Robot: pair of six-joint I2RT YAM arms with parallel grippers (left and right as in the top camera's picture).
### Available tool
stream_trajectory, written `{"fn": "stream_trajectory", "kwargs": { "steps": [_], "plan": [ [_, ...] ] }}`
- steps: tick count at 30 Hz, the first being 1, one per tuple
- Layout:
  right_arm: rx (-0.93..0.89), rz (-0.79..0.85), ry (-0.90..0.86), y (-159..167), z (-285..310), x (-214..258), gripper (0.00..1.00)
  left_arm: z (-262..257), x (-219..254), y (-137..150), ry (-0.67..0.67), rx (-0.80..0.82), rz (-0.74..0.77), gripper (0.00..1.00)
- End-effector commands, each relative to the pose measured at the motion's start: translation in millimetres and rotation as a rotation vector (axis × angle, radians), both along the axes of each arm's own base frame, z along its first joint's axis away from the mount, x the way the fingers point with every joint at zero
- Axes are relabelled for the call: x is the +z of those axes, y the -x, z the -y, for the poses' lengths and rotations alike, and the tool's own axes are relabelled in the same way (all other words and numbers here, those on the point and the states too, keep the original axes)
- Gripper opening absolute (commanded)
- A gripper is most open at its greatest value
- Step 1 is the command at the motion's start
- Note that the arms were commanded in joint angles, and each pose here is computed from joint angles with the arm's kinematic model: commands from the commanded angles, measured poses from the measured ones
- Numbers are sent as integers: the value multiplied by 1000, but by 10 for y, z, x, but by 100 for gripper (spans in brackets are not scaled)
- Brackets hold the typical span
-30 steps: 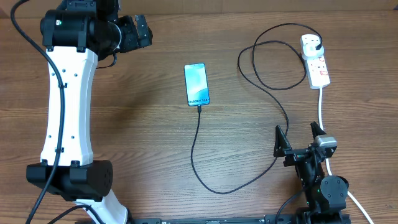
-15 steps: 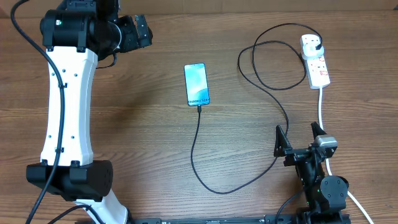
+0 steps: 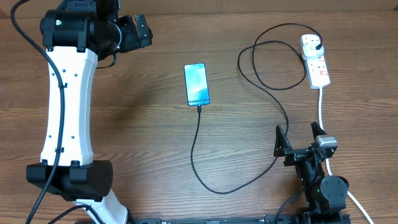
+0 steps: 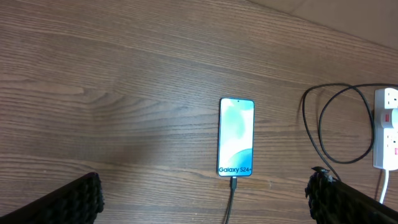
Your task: Plug charger to phone and switch on socket
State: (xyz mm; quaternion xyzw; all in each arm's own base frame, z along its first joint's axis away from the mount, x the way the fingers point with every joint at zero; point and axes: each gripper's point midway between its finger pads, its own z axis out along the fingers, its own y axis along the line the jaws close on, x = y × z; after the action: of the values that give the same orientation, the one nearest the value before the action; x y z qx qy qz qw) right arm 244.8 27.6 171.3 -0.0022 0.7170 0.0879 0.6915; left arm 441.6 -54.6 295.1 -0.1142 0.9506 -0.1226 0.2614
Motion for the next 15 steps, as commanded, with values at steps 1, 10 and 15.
{"fn": "stream_trajectory", "kwargs": {
  "steps": [1,10,15],
  "plan": [
    [-6,5,4,-2,9,-15,100,-11,-27,-4,-3,19,-10,100],
    [-6,5,4,-2,9,-17,100,-89,-27,-13,-6,37,-9,100],
    [-6,5,4,-2,9,-15,100,-88,-29,-14,-6,37,-10,100]
  ]
}}
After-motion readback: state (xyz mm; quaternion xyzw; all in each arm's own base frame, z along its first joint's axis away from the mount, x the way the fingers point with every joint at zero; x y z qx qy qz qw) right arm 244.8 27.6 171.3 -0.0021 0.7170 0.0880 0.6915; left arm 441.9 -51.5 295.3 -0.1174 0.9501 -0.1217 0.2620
